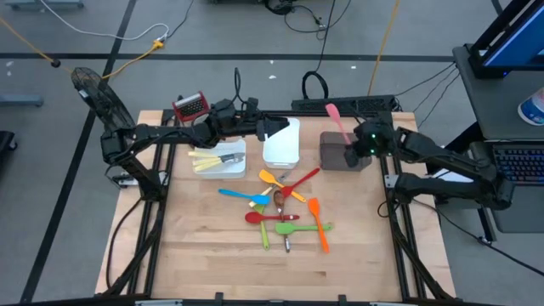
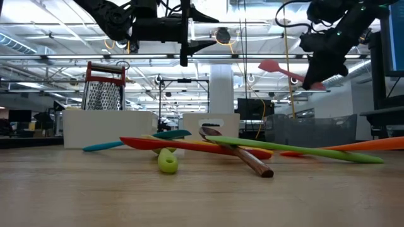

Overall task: Pick & Place Kitchen Items
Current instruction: Put the pink spatula into the black bin

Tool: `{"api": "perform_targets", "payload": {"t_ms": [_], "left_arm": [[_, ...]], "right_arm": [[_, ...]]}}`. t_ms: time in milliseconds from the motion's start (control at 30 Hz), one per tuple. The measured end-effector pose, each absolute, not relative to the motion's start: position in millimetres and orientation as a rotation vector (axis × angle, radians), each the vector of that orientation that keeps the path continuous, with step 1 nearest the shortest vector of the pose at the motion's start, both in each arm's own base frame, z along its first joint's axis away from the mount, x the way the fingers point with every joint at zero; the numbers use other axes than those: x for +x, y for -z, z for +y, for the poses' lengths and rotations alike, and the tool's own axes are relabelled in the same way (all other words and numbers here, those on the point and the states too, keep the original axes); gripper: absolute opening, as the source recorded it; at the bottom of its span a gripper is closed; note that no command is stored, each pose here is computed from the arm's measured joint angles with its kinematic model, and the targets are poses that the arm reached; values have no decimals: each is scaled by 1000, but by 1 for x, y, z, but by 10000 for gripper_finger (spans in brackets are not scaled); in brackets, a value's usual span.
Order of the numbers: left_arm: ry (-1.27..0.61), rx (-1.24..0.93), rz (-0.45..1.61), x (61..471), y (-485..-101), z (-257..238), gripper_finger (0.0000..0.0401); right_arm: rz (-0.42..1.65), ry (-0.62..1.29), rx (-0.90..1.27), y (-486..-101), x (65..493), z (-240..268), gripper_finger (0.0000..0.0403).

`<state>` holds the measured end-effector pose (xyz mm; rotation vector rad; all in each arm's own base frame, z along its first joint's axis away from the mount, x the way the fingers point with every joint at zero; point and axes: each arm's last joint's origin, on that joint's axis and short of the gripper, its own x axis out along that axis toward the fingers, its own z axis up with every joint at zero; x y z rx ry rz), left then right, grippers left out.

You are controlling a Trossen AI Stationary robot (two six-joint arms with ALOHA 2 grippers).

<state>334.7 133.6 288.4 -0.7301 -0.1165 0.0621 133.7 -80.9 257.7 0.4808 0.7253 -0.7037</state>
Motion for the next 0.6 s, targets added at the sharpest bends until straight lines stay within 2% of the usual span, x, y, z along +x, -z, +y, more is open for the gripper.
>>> {"api": "perform_targets", "payload": {"t_ms": [600], "left_arm": [[-113,-723,-134,335,-288,135,258]], "right_arm": [[1038,933,-314,-260,127,-78,28]]}}
